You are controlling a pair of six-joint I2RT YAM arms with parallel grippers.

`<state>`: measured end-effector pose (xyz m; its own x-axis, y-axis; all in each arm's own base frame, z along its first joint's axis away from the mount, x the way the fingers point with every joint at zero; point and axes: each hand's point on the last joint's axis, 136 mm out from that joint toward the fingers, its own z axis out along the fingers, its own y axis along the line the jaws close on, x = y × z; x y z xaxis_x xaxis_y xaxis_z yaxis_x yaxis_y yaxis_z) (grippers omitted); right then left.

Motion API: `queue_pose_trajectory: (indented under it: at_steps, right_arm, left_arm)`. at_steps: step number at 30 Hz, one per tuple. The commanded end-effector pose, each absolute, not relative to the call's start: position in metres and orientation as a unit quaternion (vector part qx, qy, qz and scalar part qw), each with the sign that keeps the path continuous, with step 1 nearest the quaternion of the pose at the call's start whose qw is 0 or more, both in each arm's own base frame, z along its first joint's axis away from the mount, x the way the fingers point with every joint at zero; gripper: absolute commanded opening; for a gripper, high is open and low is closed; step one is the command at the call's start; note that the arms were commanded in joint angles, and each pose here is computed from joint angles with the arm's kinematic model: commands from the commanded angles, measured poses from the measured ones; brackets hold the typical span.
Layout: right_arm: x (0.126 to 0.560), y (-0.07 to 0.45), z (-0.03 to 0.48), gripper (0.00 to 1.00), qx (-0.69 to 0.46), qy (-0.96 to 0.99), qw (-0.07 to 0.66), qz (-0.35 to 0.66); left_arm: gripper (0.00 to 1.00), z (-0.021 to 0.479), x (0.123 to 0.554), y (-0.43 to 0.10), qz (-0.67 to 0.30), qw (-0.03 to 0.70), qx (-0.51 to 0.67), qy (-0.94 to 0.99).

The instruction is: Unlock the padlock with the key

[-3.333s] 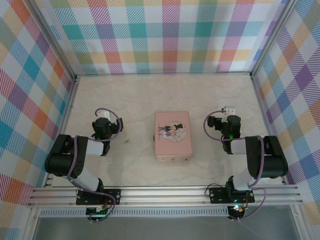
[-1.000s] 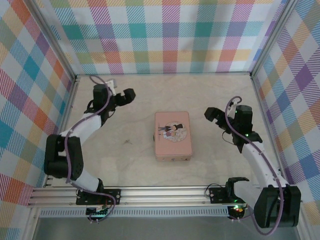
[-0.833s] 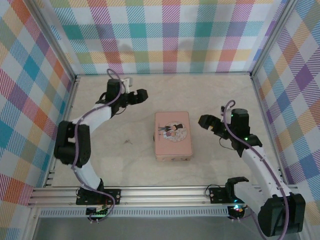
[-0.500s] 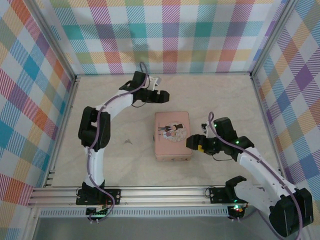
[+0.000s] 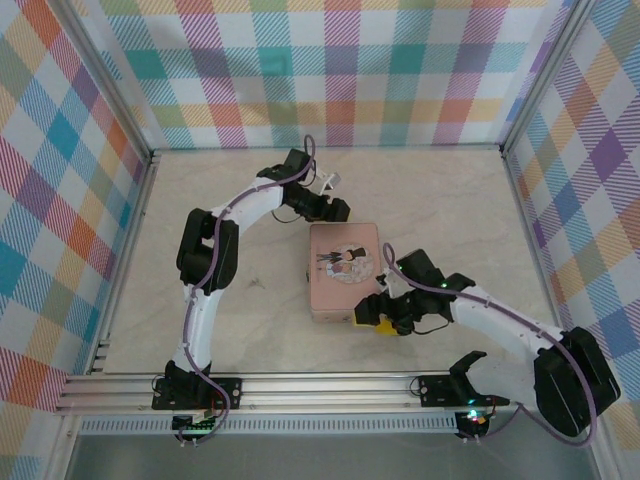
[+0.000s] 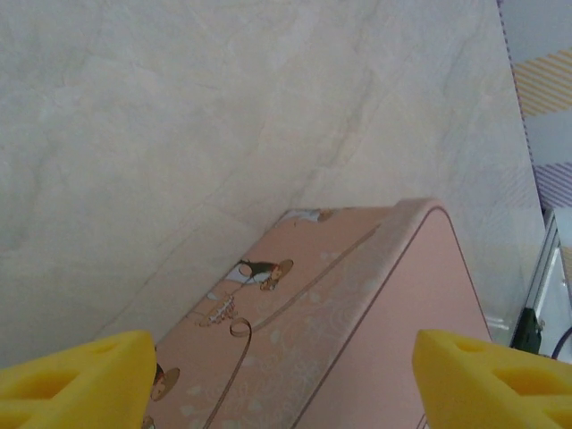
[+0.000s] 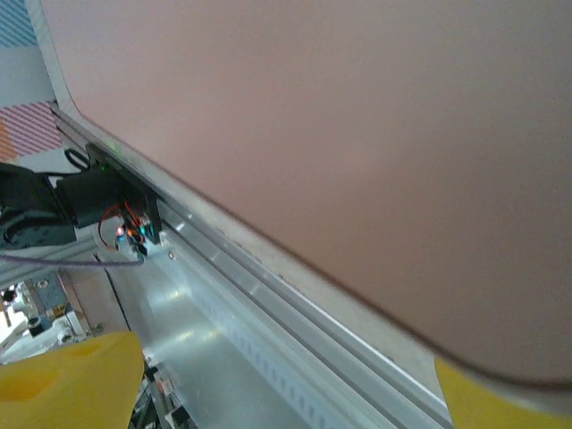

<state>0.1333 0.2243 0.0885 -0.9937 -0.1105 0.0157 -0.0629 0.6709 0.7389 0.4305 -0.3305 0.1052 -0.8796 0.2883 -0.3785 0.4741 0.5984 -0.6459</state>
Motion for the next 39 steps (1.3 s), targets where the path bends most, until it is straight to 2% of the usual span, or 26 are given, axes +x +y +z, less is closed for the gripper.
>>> queue_pose_trajectory:
  at_steps: [1,11,18,25,29,39]
  right_arm:
    - [0.161,0.233,0.101,0.85,0.039,-0.912,-0.027,-0.408]
    - [0.242,0.216,0.111,0.81,-0.049,-0.914,-0.133,-0.38]
    - [0.292,0.232,0.113,0.76,-0.044,-0.915,-0.148,-0.373]
    - [0.341,0.24,0.104,0.63,-0.047,-0.924,-0.154,-0.347]
    - [0.368,0.237,0.101,0.55,-0.053,-0.93,-0.162,-0.326]
    - [0.424,0.214,0.1,0.53,-0.066,-0.934,-0.192,-0.293]
  left_arm:
    - [0.75,0.106,0.413,-0.331,-0.4,0.097,0.23,0.882]
    - [0.7,0.111,0.411,-0.287,-0.405,0.119,0.176,0.889]
    - [0.7,0.116,0.391,-0.263,-0.389,0.143,0.154,0.897]
    - [0.67,0.102,0.373,-0.249,-0.385,0.146,0.09,0.907]
    - [0.64,0.1,0.371,-0.251,-0.4,0.163,0.054,0.9]
    - [0.62,0.108,0.371,-0.284,-0.408,0.19,0.031,0.892]
